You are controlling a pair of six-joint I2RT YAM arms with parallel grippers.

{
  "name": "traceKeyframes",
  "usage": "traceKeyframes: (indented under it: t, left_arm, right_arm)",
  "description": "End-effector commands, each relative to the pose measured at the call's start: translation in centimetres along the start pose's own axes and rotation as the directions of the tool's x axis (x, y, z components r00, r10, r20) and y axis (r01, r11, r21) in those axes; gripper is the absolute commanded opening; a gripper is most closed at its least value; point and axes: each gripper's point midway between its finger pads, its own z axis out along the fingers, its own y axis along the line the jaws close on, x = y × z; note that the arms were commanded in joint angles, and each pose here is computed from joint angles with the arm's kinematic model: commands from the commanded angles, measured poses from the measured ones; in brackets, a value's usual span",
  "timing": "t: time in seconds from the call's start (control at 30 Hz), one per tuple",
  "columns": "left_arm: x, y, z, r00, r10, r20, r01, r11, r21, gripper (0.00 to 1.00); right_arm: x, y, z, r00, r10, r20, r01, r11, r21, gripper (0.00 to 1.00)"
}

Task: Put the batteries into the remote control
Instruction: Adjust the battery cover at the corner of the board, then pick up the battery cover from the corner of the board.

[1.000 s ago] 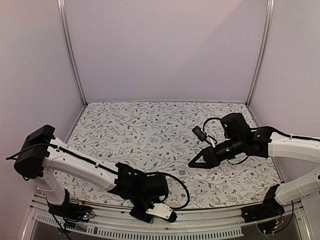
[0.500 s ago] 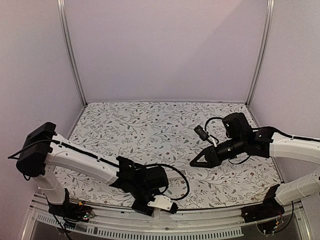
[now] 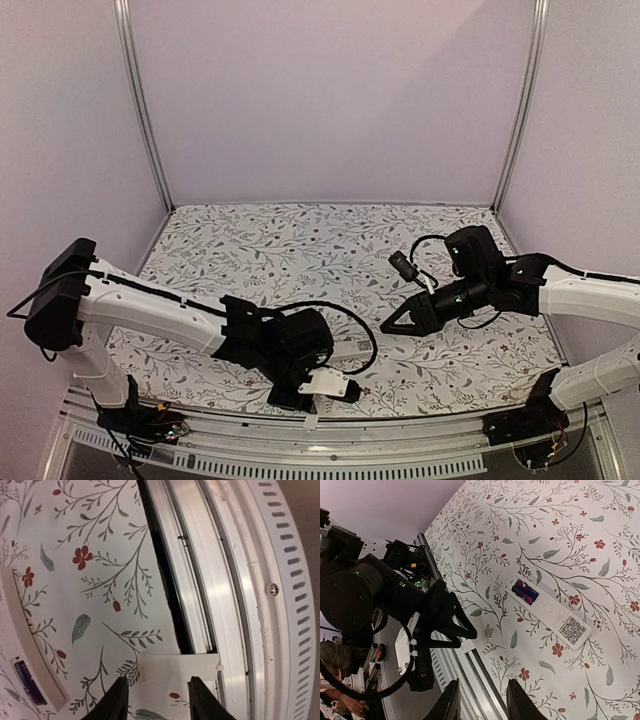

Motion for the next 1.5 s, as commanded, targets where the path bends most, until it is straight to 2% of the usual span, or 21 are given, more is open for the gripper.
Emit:
traceKeyframes:
  t: [0.0, 0.3, 0.6, 0.73, 0.77, 0.9, 1.07, 1.27, 1.33, 1.47]
  left_arm:
    - [-1.0, 0.9, 0.5, 1.000, -0.015, 0.015, 0.015, 1.000, 0.004, 0.41]
    - [0.5, 2.3, 2.2, 0.995, -0.091, -0.035, 0.091, 0.996, 0.013, 0.27]
    - [3.2, 0.8, 4.2, 0.981, -0.053, -0.185, 0.068, 0.995, 0.074, 0.13]
    - [4.2, 0.2, 4.9, 0.969, -0.042, -0.245, 0.064, 0.994, 0.085, 0.00]
    - [4.4, 0.1, 4.8, 0.966, -0.043, -0.253, 0.067, 0.994, 0.088, 0.00]
    - [3.0, 0.5, 3.6, 0.977, -0.075, -0.198, 0.094, 0.992, 0.086, 0.00]
    - [0.2, 3.0, 0.6, 0.984, -0.167, -0.059, 0.169, 0.985, 0.035, 0.00]
    - [-1.8, 4.8, -2.8, 0.975, -0.208, 0.073, 0.209, 0.978, -0.003, 0.00]
    - [-1.9, 5.5, -3.6, 0.968, -0.232, 0.097, 0.234, 0.972, -0.016, 0.00]
    - [-1.8, 8.0, -4.9, 0.948, -0.289, 0.133, 0.302, 0.948, -0.095, 0.00]
  right_arm:
    - [0.3, -0.5, -0.1, 1.000, 0.006, -0.001, -0.006, 1.000, 0.011, 0.31]
    - [0.5, -0.5, -0.2, 1.000, 0.009, -0.002, -0.009, 1.000, 0.011, 0.30]
    - [0.7, -0.7, -0.1, 1.000, 0.008, -0.009, -0.008, 1.000, 0.016, 0.29]
    - [0.9, -0.9, -0.1, 1.000, 0.011, -0.011, -0.011, 1.000, 0.024, 0.28]
    - [0.8, -0.9, -0.1, 1.000, 0.012, -0.010, -0.011, 1.000, 0.025, 0.28]
    - [0.8, -1.2, 0.0, 1.000, 0.020, -0.010, -0.020, 0.999, 0.027, 0.28]
    - [0.6, -1.3, 0.1, 1.000, 0.028, -0.011, -0.027, 0.999, 0.029, 0.28]
    - [0.5, -1.3, 0.2, 0.999, 0.034, -0.011, -0.033, 0.999, 0.031, 0.29]
    - [0.6, -1.4, 0.4, 0.999, 0.040, -0.014, -0.039, 0.999, 0.028, 0.33]
    - [0.4, -1.5, 1.2, 0.997, 0.077, -0.005, -0.078, 0.997, -0.007, 0.50]
